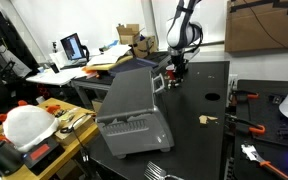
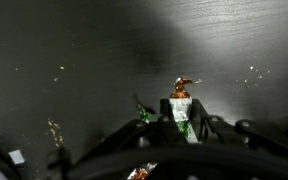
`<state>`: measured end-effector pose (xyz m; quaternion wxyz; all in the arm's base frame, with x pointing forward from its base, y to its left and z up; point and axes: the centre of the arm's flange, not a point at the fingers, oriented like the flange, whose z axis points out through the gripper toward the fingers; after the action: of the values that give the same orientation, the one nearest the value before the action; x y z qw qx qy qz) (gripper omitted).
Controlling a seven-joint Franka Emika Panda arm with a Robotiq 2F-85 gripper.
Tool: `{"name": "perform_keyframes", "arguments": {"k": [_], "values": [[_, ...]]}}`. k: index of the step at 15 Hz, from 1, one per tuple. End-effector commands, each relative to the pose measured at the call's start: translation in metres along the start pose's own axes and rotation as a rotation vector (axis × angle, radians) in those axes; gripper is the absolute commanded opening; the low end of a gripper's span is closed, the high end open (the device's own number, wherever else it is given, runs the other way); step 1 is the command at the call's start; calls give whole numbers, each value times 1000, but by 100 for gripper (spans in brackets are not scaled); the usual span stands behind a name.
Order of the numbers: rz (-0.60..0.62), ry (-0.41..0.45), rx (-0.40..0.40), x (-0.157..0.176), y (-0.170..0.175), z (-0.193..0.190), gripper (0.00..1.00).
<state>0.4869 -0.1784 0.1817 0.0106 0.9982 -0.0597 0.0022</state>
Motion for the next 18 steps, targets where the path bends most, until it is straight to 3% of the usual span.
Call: {"name": "perform_keyframes", "arguments": {"k": [1, 10, 16, 17, 18], "values": [[68, 2, 20, 8, 16, -32, 6], [205, 30, 76, 28, 50, -72, 6], [314, 61, 52, 33, 54, -75, 6], [343, 70, 48, 59, 59, -76, 6], [363, 78, 45, 64, 60, -78, 6]]}}
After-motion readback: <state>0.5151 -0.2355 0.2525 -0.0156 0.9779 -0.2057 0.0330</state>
